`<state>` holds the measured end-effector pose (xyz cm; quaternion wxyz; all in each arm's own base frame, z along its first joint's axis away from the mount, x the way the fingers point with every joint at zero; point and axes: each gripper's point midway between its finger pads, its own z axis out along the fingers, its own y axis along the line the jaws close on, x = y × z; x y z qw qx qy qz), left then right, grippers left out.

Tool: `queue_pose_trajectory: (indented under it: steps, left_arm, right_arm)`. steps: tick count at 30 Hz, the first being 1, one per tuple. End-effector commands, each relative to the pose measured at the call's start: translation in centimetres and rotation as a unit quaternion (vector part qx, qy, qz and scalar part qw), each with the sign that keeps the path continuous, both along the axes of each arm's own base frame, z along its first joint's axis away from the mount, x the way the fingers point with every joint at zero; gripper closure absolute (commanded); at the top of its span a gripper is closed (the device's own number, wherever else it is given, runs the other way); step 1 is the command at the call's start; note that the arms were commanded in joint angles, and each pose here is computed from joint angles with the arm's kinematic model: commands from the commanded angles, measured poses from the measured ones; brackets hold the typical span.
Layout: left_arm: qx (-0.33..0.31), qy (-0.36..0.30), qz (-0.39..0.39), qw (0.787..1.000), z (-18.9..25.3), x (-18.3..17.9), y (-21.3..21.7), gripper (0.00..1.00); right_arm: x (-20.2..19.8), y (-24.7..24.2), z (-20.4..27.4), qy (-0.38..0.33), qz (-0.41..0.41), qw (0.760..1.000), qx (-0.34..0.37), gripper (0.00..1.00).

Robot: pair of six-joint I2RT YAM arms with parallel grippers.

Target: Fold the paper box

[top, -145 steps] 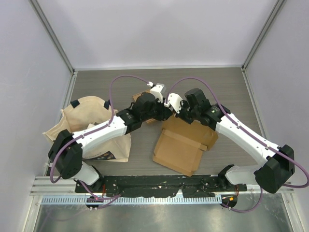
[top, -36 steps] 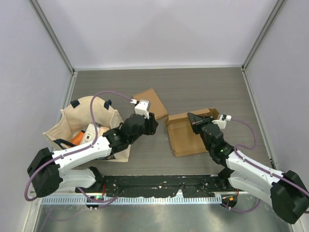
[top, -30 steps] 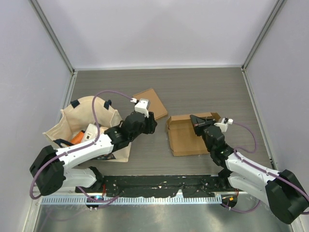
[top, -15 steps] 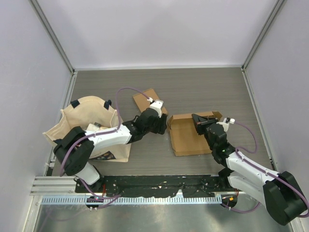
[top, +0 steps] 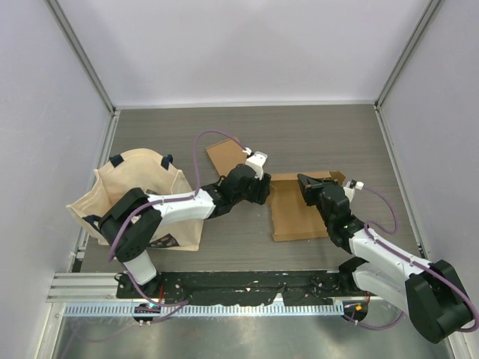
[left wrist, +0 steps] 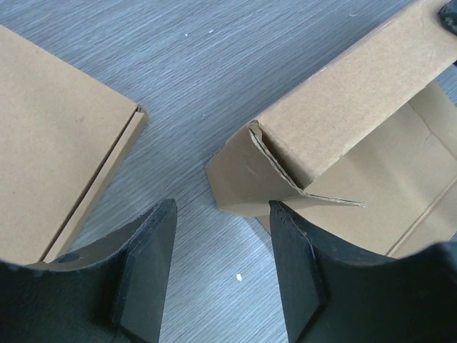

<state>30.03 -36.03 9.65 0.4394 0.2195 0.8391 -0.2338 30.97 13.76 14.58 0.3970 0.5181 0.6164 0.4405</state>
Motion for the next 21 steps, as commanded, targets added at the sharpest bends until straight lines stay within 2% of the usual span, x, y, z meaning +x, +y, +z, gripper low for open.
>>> queue_pose_trajectory:
  steps: [1,6,9,12,15,17,18,19,20,21]
  left_arm:
    - [-0.102,-0.061,0.002,0.993,6.1,1.5,-2.8,0.4]
    - [-0.122,-0.054,0.013,0.991,6.4,2.0,-3.5,0.39]
    - [-0.13,-0.056,0.009,0.99,6.9,1.6,-3.3,0.43]
    - [-0.09,-0.042,0.019,0.995,5.7,1.0,-1.7,0.41]
    - [-0.056,-0.003,0.045,0.997,3.6,-1.0,1.6,0.39]
    - [-0.071,0.014,0.047,0.996,4.5,-2.7,2.9,0.39]
    - [-0.074,0.039,0.058,0.995,3.4,-3.7,3.8,0.39]
    - [-0.093,0.039,0.057,0.993,4.5,-4.4,4.3,0.39]
    - [-0.108,0.049,0.042,0.992,4.7,-5.4,4.2,0.41]
    - [-0.117,0.062,0.035,0.991,4.1,-6.4,4.3,0.48]
  right_arm:
    - [-0.9,1.2,-1.0,0.031,0.033,0.999,-0.003,0.99]
    - [-1.4,1.7,-1.7,0.04,0.042,0.998,-0.001,0.99]
    - [-1.5,1.4,-1.6,0.037,0.037,0.999,0.002,0.99]
    - [-1.4,1.0,-0.9,0.029,0.03,0.999,-0.011,0.99]
    - [-1.1,0.6,-0.3,0.023,0.021,0.999,-0.024,0.99]
    - [-1.0,0.4,-0.3,0.024,0.016,0.999,-0.023,0.99]
    - [-1.0,0.4,-0.4,0.024,0.015,0.999,-0.02,0.99]
    - [-0.7,0.2,-0.3,0.02,0.011,1.0,-0.015,0.99]
    - [-0.6,0.3,-0.2,0.02,0.011,1.0,-0.013,0.99]
    - [-0.5,0.3,-0.4,0.024,0.01,1.0,-0.012,0.99]
